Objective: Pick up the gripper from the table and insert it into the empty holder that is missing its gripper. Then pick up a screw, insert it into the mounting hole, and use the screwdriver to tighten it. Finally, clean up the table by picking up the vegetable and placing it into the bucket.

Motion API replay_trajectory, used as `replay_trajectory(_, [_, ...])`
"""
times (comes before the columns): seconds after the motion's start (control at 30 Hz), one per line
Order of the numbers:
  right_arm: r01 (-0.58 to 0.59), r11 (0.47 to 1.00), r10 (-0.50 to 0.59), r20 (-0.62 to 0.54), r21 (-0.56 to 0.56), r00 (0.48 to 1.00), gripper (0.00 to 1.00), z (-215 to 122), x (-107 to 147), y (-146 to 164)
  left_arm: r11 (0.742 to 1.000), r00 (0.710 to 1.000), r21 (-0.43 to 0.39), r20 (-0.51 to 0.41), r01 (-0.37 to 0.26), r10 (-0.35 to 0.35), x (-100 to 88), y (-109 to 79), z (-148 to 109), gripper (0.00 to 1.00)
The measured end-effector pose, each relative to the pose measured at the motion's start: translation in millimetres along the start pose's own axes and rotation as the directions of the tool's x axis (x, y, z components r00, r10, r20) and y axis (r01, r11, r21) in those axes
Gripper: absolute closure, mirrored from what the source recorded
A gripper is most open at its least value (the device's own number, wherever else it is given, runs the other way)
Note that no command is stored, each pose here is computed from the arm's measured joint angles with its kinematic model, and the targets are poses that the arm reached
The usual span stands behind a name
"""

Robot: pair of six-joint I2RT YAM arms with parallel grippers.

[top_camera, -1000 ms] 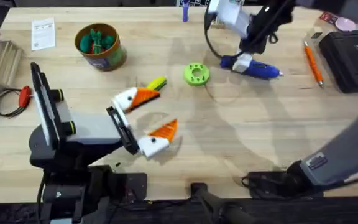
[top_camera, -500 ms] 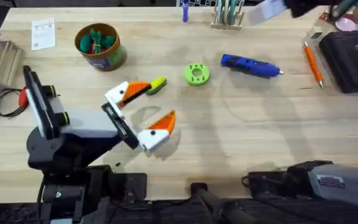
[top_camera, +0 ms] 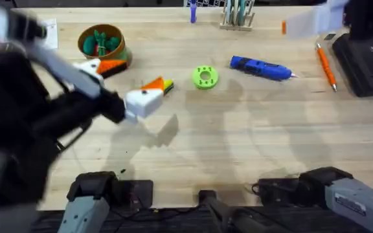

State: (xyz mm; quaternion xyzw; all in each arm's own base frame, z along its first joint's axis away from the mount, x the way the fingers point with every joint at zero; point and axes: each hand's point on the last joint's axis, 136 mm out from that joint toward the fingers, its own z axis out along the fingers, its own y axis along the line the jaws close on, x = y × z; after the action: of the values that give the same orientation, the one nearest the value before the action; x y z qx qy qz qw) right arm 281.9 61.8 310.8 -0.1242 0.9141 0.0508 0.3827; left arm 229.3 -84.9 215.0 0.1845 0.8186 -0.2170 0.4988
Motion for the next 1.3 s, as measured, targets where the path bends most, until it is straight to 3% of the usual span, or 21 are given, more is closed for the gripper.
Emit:
replay_trajectory(0.13, [-0.056, 0.998, 0.056, -0.055, -0.012, 0.997, 0.011, 18, 38, 3, 1.0, 0.991, -0.014, -0.132, 0.024, -0.025, -12.5, 14.5, 9, 0.014])
replay_trajectory(0.37, [-0.139, 0.99, 0.136, -0.13, -0.008, 0.982, 0.01, 42, 99, 7, 0.996, 0.966, -0.052, -0.246, 0.066, -0.077, -24.4, 41.9, 30, 0.016])
replay_trajectory(0.5, [-0.162, 0.987, 0.16, -0.153, -0.003, 0.975, 0.01, 42, 113, 8, 0.992, 0.931, -0.122, -0.361, 0.01, -0.054, -22.3, 54.5, 39, 0.016])
replay_trajectory(0.63, [-0.171, 0.985, 0.169, -0.153, -0.001, 0.974, 0.01, 42, 114, 8, 0.985, 0.86, -0.129, -0.509, -0.116, 0.035, -14.0, 47.9, 62, 0.016])
replay_trajectory(0.77, [-0.175, 0.984, 0.173, -0.155, 0.0, 0.973, 0.01, 44, 113, 7, 0.97, 0.752, -0.089, -0.649, -0.226, 0.116, 15.6, 39.4, 97, 0.015])
replay_trajectory(0.97, [-0.178, 0.984, 0.175, -0.174, 0.003, 0.969, 0.009, 48, 115, 7, 0.964, 0.617, -0.072, -0.78, -0.257, 0.106, 68.8, 53.2, 133, 0.107])
replay_trajectory(1.17, [-0.179, 0.984, 0.176, -0.194, 0.005, 0.965, 0.01, 53, 117, 7, 0.971, 0.522, -0.046, -0.848, -0.236, 0.087, 108.9, 60.7, 148, 0.168])
replay_trajectory(1.27, [-0.18, 0.984, 0.178, -0.214, 0.007, 0.961, 0.01, 57, 119, 7, 0.975, 0.489, -0.031, -0.868, -0.218, 0.082, 123.2, 60.6, 152, 0.384])
replay_trajectory(1.3, [-0.18, 0.984, 0.178, -0.22, 0.008, 0.959, 0.01, 58, 120, 7, 0.979, 0.492, -0.023, -0.867, -0.202, 0.081, 123.8, 57.6, 153, 0.543])
